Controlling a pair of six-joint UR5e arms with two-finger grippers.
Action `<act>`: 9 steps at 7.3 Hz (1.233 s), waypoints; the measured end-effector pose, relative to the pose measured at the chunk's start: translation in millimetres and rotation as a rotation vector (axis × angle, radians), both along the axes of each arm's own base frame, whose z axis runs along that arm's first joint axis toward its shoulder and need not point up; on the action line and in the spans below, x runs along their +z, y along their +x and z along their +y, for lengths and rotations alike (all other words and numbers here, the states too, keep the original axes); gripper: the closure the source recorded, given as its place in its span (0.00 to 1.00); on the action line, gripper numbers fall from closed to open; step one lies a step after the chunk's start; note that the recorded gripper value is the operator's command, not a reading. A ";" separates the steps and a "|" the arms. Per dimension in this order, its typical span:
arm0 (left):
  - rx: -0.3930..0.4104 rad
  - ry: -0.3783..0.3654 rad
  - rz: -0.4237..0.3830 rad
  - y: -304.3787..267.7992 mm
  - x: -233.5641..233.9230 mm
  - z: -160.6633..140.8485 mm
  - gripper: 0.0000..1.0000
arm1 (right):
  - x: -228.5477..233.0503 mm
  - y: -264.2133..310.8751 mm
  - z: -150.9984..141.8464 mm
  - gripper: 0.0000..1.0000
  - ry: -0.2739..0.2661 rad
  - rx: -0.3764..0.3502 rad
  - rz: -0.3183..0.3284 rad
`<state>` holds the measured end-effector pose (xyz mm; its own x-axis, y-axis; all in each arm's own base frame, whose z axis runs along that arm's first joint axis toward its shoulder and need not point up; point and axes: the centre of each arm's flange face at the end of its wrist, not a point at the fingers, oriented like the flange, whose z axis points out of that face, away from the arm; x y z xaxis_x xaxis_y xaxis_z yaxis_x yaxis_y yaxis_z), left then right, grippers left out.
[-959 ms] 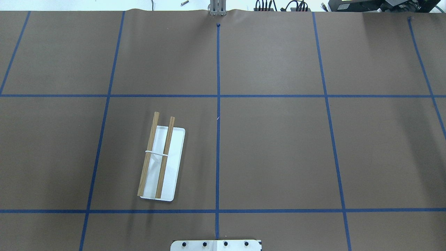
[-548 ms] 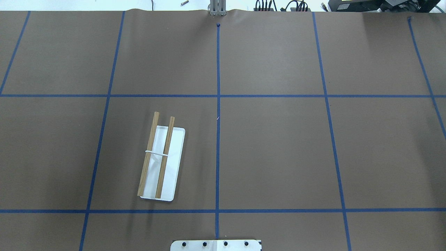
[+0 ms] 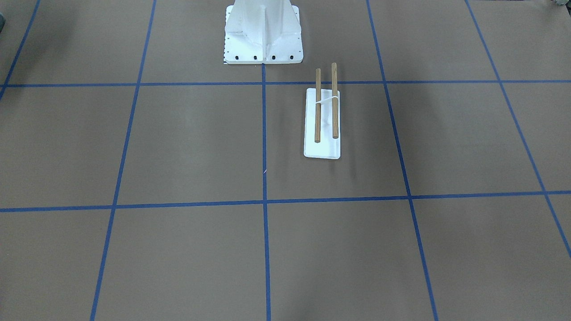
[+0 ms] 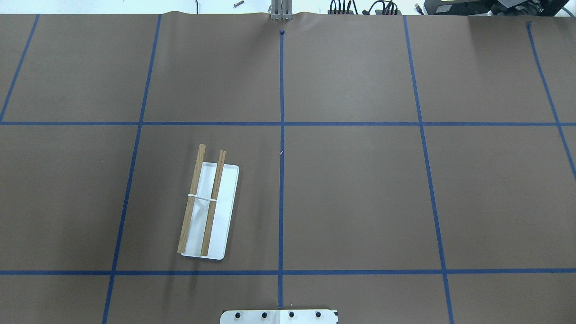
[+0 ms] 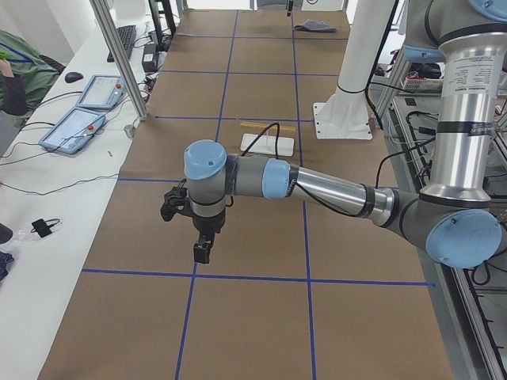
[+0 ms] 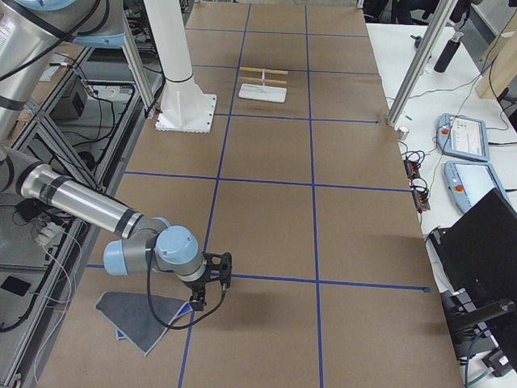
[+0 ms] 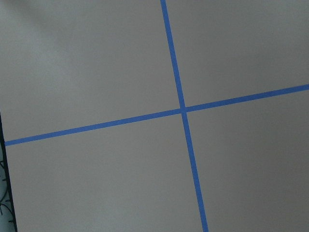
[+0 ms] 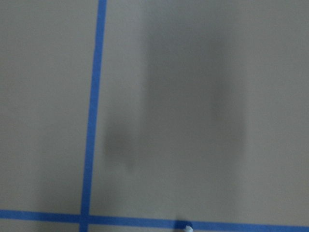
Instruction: Hang towel on rack
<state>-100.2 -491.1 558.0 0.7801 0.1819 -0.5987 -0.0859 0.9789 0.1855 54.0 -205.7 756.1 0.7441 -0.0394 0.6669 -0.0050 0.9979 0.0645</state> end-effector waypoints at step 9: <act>-0.001 0.037 -0.001 1.2 19.6 18.8 0.01 | 56.0 -33.9 18.9 0.07 -0.094 -0.059 0.055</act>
<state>-99.0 -472.2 577.6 0.7812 0.2028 -0.5905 -0.0849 0.9715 0.2214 20.1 -186.8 812.1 0.7777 -0.0233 0.6282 0.0550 0.9980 -0.0310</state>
